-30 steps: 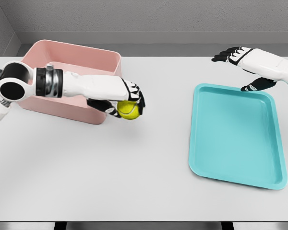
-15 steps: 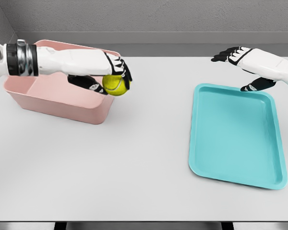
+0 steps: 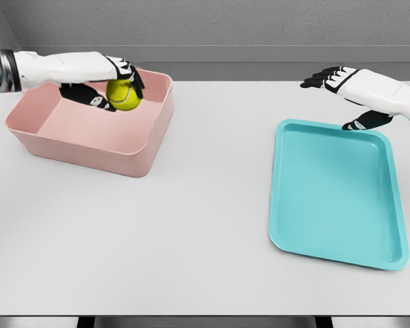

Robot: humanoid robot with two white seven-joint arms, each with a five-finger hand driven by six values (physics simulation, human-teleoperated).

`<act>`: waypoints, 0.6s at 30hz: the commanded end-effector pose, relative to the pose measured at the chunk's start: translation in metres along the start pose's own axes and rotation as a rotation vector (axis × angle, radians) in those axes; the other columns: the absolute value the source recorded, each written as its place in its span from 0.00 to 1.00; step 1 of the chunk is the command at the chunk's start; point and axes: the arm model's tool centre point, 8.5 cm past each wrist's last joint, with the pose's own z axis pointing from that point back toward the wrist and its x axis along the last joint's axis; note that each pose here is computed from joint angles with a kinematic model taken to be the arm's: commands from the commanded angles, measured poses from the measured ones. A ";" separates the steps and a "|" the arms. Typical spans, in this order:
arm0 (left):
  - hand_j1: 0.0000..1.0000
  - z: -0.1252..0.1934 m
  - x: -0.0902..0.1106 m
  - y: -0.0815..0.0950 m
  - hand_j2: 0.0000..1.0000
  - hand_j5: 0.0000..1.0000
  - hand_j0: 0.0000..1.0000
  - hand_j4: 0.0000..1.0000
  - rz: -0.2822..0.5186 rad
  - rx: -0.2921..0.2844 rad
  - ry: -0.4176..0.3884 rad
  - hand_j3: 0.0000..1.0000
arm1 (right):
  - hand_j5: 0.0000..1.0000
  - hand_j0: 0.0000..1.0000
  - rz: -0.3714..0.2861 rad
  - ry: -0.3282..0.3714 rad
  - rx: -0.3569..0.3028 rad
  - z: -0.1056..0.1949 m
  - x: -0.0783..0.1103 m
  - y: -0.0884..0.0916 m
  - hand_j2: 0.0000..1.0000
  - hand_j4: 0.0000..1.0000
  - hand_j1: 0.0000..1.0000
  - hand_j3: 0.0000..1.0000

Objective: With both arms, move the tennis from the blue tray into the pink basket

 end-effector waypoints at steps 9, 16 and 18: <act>1.00 0.010 -0.031 -0.010 1.00 1.00 1.00 1.00 0.071 0.011 0.086 1.00 | 1.00 1.00 -0.006 0.001 -0.003 0.001 0.000 0.000 1.00 1.00 1.00 1.00; 1.00 0.012 -0.027 -0.009 1.00 1.00 1.00 1.00 0.064 0.012 0.074 1.00 | 1.00 1.00 -0.005 0.000 -0.005 0.000 0.000 0.000 1.00 1.00 1.00 1.00; 1.00 0.010 -0.012 0.002 1.00 1.00 1.00 1.00 0.034 0.043 0.028 1.00 | 1.00 1.00 -0.005 0.000 -0.005 0.000 0.000 0.000 1.00 1.00 1.00 1.00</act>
